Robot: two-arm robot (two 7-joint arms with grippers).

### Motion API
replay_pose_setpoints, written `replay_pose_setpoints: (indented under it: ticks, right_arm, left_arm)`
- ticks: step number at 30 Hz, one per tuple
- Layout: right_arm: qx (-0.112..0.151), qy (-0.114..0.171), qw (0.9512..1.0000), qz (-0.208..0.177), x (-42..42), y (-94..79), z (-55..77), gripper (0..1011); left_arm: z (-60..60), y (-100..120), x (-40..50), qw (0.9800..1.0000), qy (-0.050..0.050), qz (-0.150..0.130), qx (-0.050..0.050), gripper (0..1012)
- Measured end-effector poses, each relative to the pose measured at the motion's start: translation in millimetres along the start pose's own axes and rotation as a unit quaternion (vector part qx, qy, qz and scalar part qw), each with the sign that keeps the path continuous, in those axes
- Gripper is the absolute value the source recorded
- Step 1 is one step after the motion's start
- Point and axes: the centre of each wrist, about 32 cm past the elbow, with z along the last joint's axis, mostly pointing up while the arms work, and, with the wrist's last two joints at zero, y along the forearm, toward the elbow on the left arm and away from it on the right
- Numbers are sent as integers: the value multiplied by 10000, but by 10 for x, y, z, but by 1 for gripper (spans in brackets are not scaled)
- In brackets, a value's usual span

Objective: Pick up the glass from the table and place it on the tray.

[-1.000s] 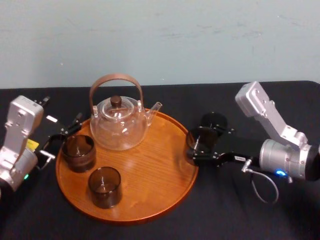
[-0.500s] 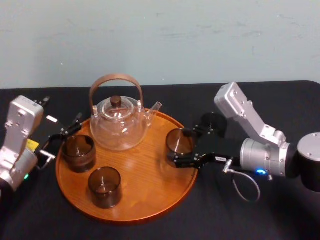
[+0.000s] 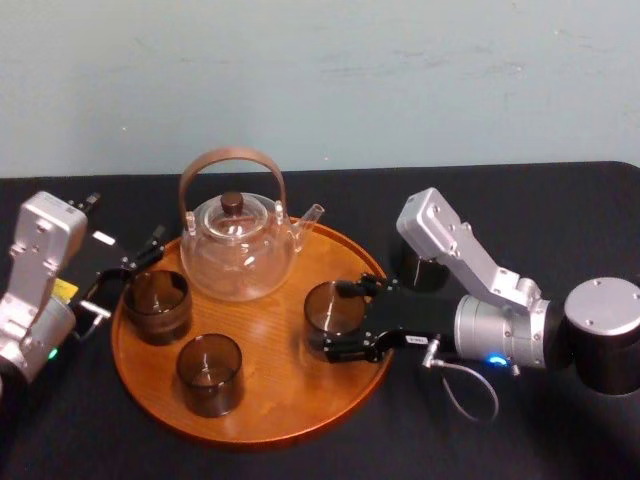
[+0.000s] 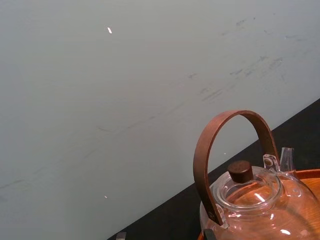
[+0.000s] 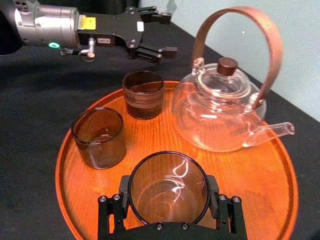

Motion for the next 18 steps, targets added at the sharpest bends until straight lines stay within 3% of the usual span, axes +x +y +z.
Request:
replay_pose_setpoints:
  ticks: [18]
  right_arm:
    - [-19,93,9996,260,-27,151,-81,904]
  left_arm:
    - [0,0,0,10000,0,0,0,1001]
